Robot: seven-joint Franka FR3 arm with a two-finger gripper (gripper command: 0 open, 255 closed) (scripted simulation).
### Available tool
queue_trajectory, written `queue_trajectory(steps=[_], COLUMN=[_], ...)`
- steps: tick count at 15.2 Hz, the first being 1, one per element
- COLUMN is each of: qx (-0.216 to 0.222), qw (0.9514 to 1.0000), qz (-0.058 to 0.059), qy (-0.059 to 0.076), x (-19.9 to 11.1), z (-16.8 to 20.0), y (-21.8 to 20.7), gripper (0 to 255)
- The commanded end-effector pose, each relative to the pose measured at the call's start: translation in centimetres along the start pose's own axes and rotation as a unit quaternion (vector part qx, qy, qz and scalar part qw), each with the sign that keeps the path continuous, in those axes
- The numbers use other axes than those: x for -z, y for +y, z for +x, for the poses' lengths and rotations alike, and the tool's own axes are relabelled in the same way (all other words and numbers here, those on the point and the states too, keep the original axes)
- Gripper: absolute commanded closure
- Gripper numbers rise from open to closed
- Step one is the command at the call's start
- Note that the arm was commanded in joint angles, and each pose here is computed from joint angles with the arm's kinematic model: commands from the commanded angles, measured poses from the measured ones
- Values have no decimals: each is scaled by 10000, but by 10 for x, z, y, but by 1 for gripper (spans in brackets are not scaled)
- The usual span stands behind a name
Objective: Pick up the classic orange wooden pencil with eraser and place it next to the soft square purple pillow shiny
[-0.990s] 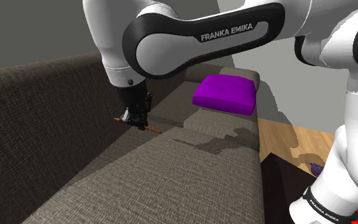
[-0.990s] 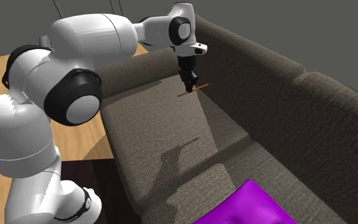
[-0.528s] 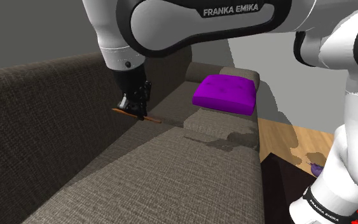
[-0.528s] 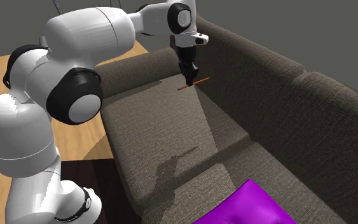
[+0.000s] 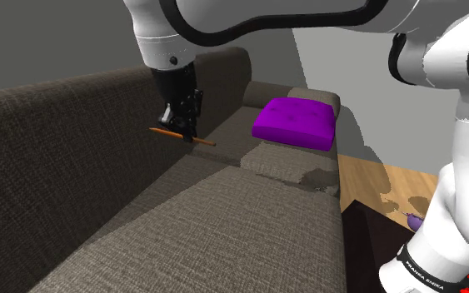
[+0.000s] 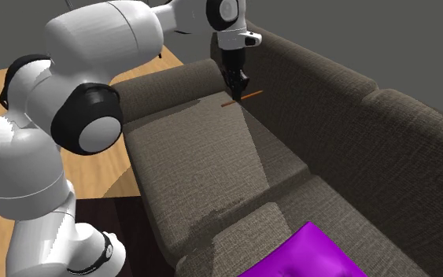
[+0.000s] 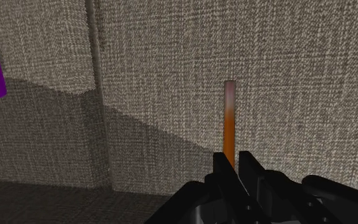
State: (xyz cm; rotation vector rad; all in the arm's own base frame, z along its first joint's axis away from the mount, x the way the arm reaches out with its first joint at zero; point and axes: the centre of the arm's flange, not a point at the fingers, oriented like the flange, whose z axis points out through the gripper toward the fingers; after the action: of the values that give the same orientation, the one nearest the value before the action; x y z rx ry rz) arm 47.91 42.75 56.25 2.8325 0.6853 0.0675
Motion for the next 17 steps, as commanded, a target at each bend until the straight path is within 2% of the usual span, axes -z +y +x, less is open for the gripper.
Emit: queue_trajectory(steps=[1, 17], qx=[0, 0], qw=[10000, 10000], qz=[0, 0], qy=[-2, -2], x=[-4, -51], z=[-5, -50], y=[24, 224], gripper=[255, 255])
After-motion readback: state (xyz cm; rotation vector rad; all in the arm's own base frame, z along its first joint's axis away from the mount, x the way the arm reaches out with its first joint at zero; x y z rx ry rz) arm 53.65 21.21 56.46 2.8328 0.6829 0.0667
